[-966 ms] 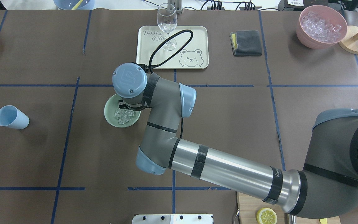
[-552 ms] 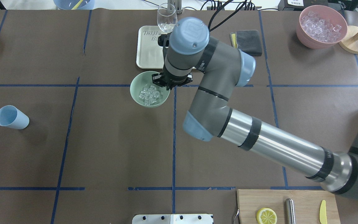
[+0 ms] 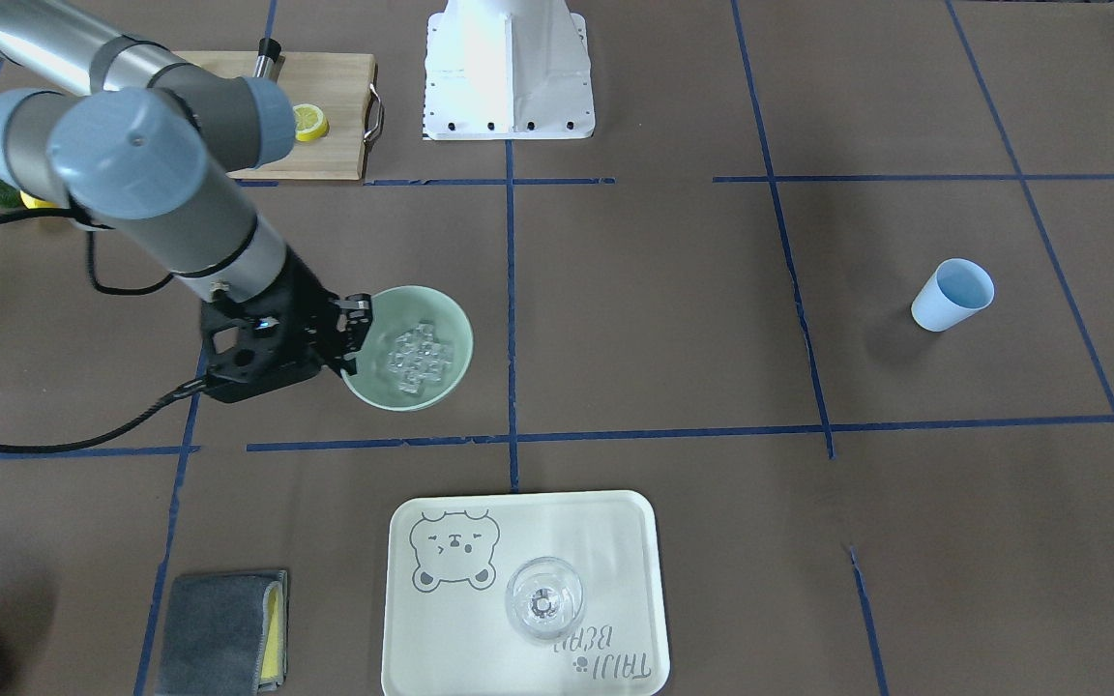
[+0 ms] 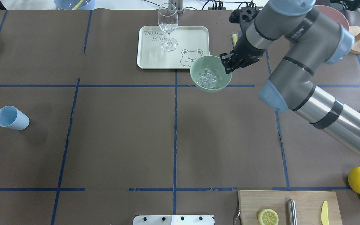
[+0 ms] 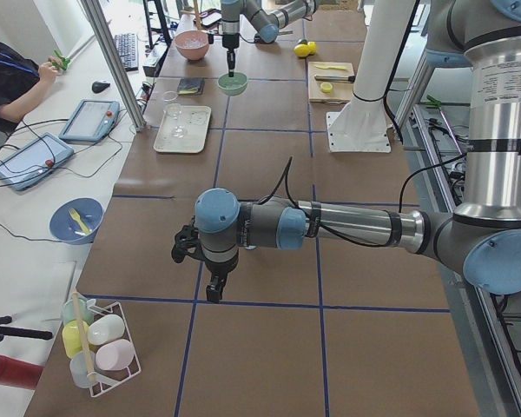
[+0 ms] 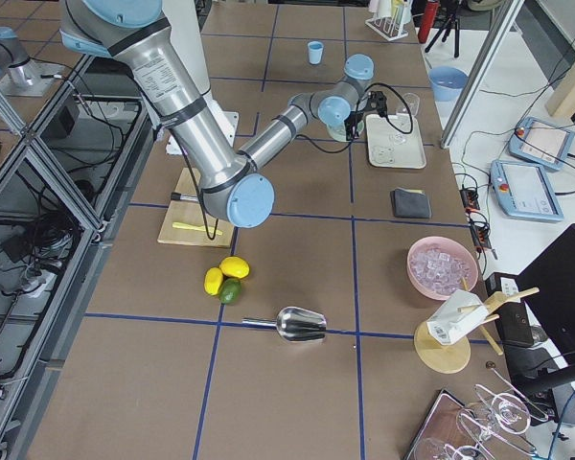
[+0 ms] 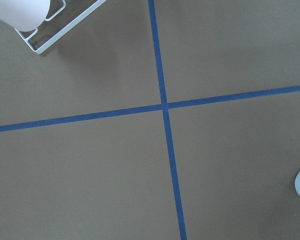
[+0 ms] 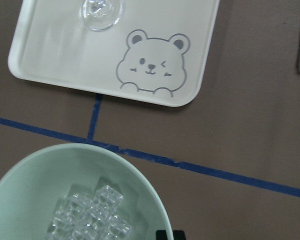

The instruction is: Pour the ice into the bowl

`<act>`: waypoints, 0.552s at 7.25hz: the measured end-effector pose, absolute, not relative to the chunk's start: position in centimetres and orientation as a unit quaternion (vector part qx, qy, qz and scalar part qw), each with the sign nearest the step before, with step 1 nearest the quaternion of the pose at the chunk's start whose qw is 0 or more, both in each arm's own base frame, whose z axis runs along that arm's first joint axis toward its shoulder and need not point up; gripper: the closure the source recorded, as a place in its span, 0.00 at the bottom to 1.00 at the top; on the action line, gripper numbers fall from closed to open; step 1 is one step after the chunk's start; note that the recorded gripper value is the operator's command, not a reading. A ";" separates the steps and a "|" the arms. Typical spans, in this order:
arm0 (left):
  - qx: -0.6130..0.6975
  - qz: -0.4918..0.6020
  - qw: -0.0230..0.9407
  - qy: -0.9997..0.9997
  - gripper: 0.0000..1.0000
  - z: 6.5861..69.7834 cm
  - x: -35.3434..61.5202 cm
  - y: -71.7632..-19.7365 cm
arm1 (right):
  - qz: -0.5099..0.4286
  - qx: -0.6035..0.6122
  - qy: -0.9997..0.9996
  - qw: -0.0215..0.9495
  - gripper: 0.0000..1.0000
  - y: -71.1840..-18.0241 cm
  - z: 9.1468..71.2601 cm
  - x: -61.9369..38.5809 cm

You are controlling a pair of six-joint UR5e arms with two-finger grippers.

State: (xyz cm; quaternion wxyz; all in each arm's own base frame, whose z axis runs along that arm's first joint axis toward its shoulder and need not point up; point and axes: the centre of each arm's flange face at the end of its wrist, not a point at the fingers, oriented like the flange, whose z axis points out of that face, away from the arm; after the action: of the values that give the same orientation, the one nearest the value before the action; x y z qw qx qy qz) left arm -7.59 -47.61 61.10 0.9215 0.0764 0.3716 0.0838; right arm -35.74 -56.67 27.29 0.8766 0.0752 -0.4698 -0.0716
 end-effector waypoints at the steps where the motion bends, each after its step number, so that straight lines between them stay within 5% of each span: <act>1: 0.077 0.087 0.921 0.372 0.00 61.1 -7.6 -47.6 | -0.077 0.073 -0.460 0.881 1.00 -56.2 31.6 -32.3; 4: 0.080 0.089 0.920 0.374 0.00 60.9 -7.5 -47.7 | -0.100 0.076 -0.431 0.893 1.00 -51.5 45.3 -24.5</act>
State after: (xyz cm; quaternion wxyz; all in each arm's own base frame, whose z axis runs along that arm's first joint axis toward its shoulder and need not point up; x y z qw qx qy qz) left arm -7.52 -47.66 60.91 0.9197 0.0801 0.3739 0.0892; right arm -24.47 -51.48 45.28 0.8934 0.0764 -0.4312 -0.1002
